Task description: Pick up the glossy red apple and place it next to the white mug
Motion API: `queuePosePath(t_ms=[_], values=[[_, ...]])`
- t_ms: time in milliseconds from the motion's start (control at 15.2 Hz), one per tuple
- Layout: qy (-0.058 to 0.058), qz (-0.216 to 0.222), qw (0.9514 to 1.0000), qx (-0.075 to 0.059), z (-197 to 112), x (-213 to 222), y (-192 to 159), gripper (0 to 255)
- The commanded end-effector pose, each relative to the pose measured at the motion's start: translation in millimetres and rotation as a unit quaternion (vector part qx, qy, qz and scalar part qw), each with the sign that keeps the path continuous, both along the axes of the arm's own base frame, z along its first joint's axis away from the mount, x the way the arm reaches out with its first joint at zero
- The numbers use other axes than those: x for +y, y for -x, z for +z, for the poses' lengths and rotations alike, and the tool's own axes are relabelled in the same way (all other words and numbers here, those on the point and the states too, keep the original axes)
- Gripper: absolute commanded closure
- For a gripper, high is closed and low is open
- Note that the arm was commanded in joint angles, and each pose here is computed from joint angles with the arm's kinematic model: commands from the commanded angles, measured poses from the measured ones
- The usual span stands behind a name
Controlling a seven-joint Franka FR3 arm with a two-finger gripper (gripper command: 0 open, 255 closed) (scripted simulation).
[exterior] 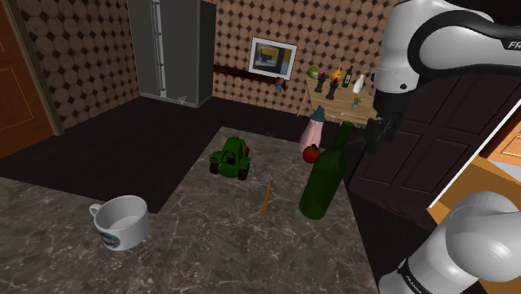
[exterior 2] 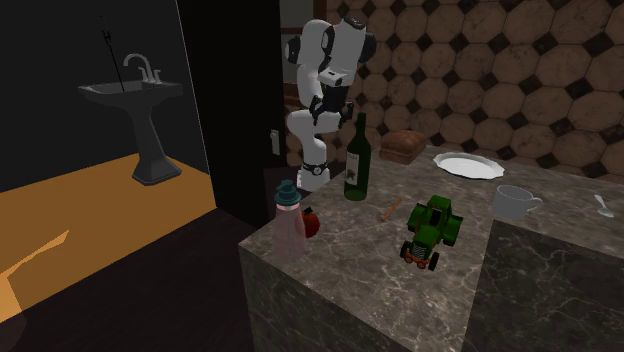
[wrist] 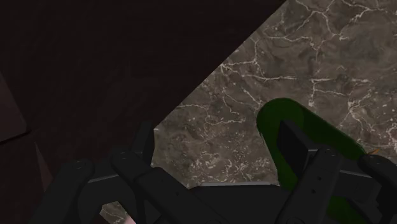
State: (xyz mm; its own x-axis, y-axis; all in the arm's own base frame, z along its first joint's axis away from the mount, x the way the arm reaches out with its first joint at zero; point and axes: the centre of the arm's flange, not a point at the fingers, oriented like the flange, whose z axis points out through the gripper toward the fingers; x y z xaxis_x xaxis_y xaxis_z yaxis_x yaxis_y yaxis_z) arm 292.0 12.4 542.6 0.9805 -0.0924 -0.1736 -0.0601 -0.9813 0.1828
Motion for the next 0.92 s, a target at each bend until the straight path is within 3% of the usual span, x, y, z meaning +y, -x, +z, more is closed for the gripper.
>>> queuePosePath(t_ms=[0, 396, 858], values=[[0.000, 0.000, 1.0000, 0.000, 0.0, 0.0, 0.0, 0], [-0.037, -0.058, 0.9964, -0.049, -49.0, -39.0, -41.1, 0], [-0.080, -0.126, 0.9833, -0.105, -104.8, -86.0, -89.1, 0]])
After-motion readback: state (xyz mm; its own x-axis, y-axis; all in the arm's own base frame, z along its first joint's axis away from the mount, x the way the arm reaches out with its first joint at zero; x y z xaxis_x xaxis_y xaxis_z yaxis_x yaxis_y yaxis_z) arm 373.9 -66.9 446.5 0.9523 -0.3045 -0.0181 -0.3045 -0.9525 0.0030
